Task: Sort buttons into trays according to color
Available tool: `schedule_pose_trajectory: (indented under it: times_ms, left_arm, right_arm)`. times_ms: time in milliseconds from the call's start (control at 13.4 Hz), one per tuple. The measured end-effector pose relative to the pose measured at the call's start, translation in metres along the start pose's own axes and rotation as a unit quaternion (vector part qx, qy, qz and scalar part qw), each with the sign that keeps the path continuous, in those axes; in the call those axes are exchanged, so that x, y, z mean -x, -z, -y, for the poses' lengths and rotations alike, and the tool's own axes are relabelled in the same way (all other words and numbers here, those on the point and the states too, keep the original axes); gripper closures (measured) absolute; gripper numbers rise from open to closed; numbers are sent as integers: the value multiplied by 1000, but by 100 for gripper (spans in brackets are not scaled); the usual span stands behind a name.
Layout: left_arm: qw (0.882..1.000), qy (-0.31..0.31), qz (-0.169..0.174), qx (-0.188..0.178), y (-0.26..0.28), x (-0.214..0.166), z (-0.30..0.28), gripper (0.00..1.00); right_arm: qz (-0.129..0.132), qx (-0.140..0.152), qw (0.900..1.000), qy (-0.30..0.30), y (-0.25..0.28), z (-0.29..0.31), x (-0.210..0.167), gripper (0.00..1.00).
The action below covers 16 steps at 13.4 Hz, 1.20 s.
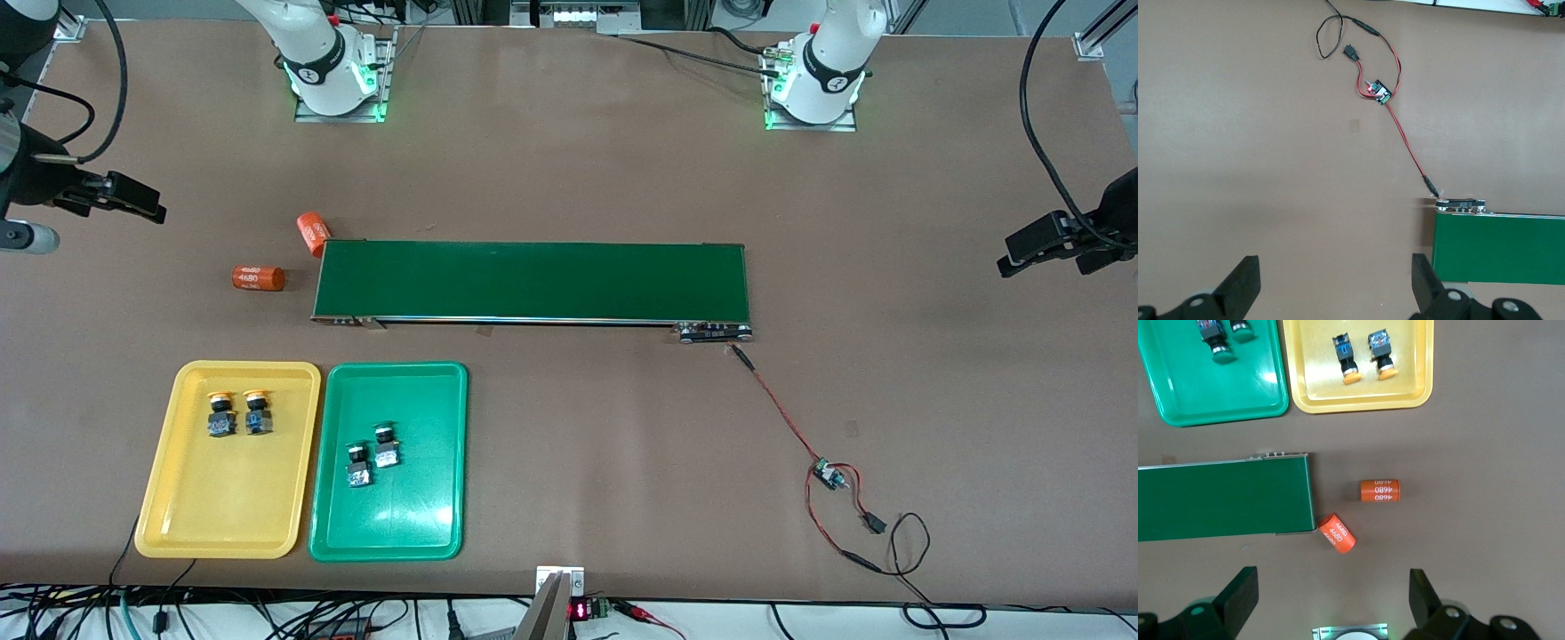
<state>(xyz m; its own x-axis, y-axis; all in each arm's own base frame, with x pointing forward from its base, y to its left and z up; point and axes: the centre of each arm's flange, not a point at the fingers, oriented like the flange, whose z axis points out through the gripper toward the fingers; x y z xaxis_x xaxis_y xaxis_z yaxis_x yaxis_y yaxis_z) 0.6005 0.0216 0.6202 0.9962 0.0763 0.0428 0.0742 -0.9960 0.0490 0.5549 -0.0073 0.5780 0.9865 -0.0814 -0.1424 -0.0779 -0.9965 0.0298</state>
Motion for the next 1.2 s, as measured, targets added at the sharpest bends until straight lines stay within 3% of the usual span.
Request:
schedule_pose_trajectory:
  times_ms: [524,1197]
  left_arm:
    - [1000,-14,2,1,0,2,-7,0]
    - [1000,-16,4,1,-1,5,-7,0]
  right_arm:
    - [3,2,1000,6,-4,6,10,0]
    - [2,-3,1000,-23,-5,-30,7,0]
